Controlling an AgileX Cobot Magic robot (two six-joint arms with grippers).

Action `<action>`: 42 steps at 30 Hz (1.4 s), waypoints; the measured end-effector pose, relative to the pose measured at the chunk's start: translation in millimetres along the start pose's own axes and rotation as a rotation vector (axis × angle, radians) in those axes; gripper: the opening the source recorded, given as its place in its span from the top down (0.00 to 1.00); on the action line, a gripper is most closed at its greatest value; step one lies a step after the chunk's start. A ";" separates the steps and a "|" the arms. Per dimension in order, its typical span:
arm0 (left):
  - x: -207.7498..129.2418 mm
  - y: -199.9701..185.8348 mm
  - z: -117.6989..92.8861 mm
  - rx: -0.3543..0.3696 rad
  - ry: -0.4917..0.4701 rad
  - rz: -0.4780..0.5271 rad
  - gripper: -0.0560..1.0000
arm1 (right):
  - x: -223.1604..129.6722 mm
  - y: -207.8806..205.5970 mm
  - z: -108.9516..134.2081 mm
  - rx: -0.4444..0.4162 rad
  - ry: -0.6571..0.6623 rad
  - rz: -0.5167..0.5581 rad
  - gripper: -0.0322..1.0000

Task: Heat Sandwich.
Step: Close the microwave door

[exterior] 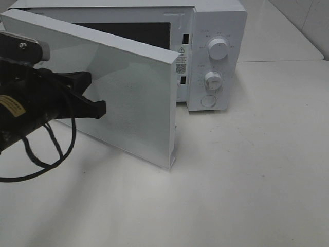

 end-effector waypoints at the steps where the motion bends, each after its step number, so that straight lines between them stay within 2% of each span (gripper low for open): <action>1: -0.6 3.5 -3.8 -0.005 0.007 0.000 0.94 | 0.0 0.0 0.0 0.000 0.000 0.000 0.22; 19: -1.8 69.6 -54.3 -0.039 -0.006 -0.017 0.94 | 0.0 0.0 0.0 0.000 0.000 0.000 0.22; 31: 8.4 105.3 -67.8 -0.032 -0.018 -0.043 0.94 | 0.0 0.0 0.0 0.000 0.000 0.000 0.22; 36: 9.5 118.2 -80.7 -0.052 0.006 -0.021 0.94 | 0.0 0.0 0.0 0.000 0.000 0.000 0.22; 42: 11.7 133.8 -88.5 -0.030 0.037 0.007 0.94 | 0.0 0.0 0.0 0.000 0.000 0.000 0.22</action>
Point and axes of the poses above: a point on each arm's last joint axis where the gripper is mounted, y pointing out along that axis toward the gripper, z along the wrist's bending axis when the last joint is at zero, x = y × z, the point moved 1 cm from there along y, pointing out along that axis toward the gripper, and after that the axes turned 14 degrees about -y, right-handed, at the moved point
